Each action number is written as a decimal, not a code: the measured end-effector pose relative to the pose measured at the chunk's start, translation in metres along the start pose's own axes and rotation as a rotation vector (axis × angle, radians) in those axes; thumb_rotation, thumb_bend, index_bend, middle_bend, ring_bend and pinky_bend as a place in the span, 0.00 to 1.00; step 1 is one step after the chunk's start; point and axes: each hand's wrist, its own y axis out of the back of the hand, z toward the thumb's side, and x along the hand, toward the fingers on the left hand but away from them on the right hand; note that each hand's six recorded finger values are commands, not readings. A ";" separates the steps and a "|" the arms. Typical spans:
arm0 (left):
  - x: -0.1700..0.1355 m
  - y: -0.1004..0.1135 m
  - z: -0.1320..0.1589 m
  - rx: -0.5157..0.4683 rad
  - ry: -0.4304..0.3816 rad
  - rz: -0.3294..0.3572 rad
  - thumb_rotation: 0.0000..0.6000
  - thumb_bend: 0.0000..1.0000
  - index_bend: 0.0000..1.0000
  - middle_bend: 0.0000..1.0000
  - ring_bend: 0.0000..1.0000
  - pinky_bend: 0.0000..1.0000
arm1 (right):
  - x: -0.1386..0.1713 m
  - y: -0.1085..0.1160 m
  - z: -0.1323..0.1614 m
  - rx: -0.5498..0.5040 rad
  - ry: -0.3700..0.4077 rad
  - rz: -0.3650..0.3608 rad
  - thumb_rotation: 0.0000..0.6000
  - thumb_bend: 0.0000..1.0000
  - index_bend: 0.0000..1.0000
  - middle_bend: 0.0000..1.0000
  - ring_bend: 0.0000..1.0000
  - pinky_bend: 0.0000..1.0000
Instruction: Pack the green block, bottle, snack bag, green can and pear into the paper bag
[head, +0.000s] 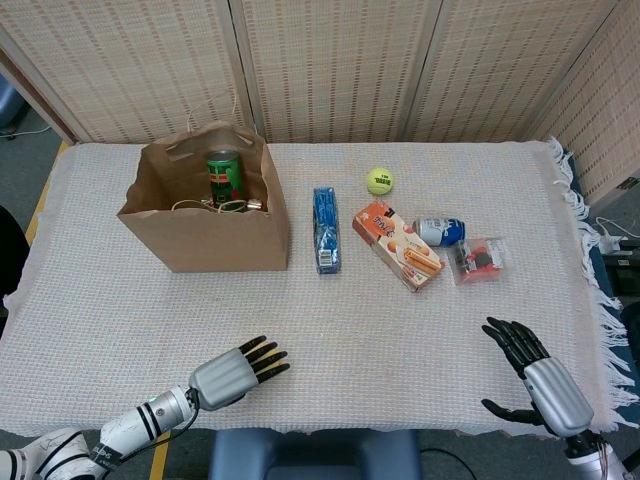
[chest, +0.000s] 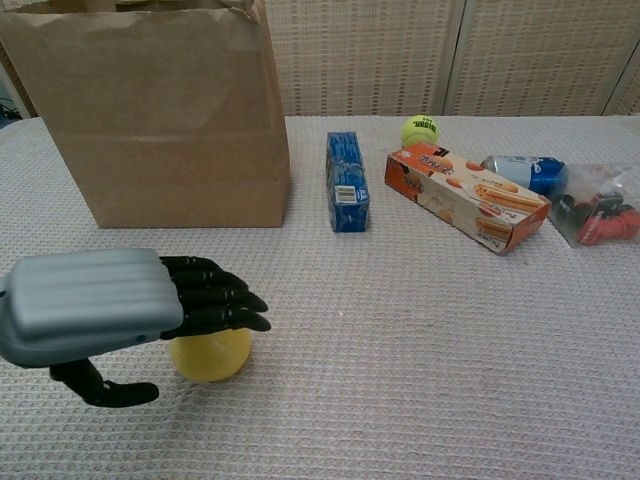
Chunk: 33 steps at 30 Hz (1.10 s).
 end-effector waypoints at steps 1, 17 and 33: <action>0.001 0.000 0.000 0.004 0.001 -0.003 1.00 0.33 0.00 0.00 0.00 0.08 | 0.000 -0.001 0.000 -0.005 0.005 -0.001 1.00 0.06 0.00 0.00 0.00 0.00; 0.022 -0.009 -0.013 -0.010 0.059 -0.079 1.00 0.40 0.11 0.07 0.07 0.27 | 0.000 -0.004 -0.001 -0.001 -0.007 0.027 1.00 0.06 0.00 0.00 0.00 0.00; 0.021 -0.013 -0.013 -0.022 0.084 -0.009 1.00 0.65 0.66 0.64 0.61 0.80 | 0.002 -0.004 -0.003 0.008 -0.023 0.036 1.00 0.06 0.00 0.00 0.00 0.00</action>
